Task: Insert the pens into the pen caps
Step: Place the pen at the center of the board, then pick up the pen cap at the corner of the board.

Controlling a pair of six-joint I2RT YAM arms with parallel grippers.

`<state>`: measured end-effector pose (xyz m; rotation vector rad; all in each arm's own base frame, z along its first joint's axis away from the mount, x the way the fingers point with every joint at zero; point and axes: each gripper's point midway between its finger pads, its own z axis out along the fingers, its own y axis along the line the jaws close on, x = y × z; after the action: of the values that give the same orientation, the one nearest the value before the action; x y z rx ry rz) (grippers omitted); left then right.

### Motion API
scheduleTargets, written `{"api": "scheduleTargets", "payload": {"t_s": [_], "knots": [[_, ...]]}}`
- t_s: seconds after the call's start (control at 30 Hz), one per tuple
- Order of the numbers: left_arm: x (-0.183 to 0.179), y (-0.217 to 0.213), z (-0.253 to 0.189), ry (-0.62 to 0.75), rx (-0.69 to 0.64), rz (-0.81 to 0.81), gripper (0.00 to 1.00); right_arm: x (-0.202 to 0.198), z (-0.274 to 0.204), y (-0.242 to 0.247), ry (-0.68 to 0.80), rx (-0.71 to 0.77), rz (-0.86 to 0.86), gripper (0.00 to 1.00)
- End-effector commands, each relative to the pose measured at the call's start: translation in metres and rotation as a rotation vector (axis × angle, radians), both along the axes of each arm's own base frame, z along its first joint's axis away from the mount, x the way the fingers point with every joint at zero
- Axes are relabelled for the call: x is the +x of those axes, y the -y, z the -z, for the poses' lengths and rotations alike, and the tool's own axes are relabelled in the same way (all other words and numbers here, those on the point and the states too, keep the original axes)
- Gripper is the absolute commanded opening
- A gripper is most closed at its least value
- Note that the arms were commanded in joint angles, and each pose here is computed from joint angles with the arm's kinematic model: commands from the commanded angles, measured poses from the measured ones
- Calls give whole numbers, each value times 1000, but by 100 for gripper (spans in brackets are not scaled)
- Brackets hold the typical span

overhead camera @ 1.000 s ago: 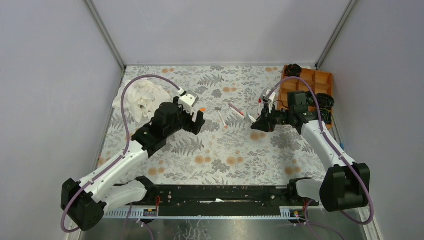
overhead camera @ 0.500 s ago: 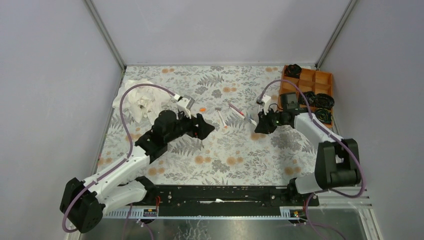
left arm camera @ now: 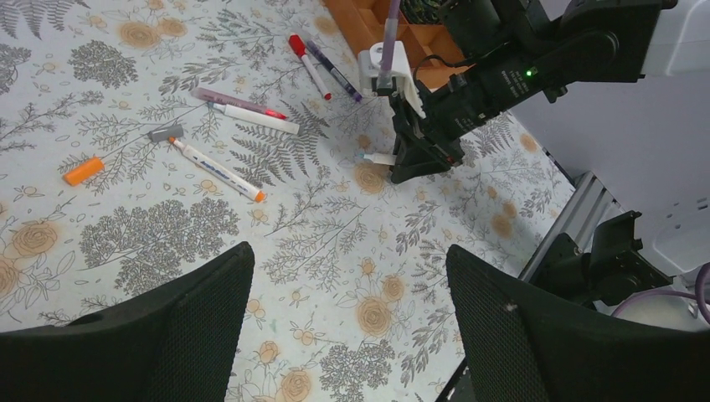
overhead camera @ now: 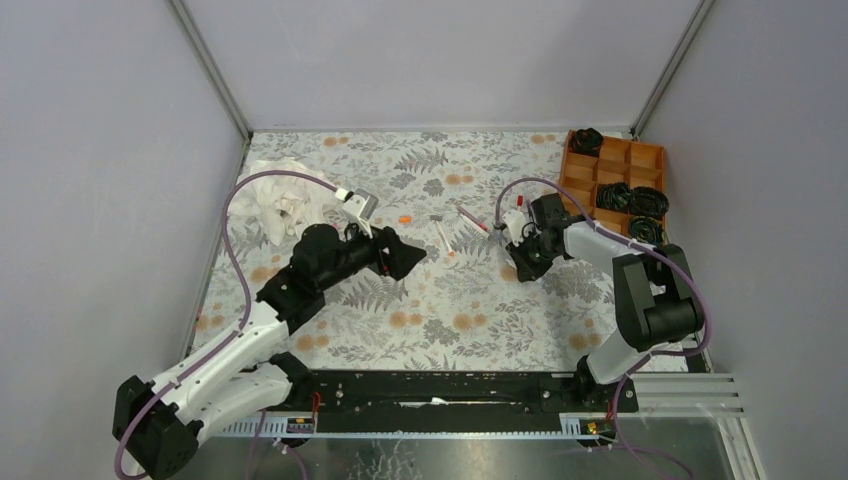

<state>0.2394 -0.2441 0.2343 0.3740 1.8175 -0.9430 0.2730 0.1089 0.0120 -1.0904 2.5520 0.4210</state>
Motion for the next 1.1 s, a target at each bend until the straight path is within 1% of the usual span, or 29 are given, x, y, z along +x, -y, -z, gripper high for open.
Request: {"api": "scheduleTargets", "payload": {"t_s": [0.0,0.13,0.3,0.4,0.5,0.6,0.73,0.83,0.9,0.97,1.07], "knots": [[3,-6,-20,56,10,-16,89,11,-1,8,40,-102,-19,21],[3,-8,-25,66,18,-24,89,9,0,10,23,-111,-21,31],[2,-10,-28,71,24,-26,89,7,-6,5,13,-83,-30,38],[1,-13,-30,76,40,-29,89,8,-13,2,19,-69,-33,40],[2,-15,-35,96,55,-32,90,12,-29,-1,42,-46,-29,42],[2,-17,-37,113,75,-33,90,17,-54,-6,82,22,-25,45],[6,-21,-39,135,109,-45,90,20,-84,2,137,58,-5,48],[12,-30,-39,158,149,-94,90,26,-108,29,188,61,47,49],[15,-38,-39,177,178,-126,92,31,-116,62,218,38,112,50],[18,-45,-37,191,208,-155,94,33,-115,108,240,-17,199,50],[19,-52,-28,188,255,-179,95,28,-100,189,259,-148,344,49]]}}
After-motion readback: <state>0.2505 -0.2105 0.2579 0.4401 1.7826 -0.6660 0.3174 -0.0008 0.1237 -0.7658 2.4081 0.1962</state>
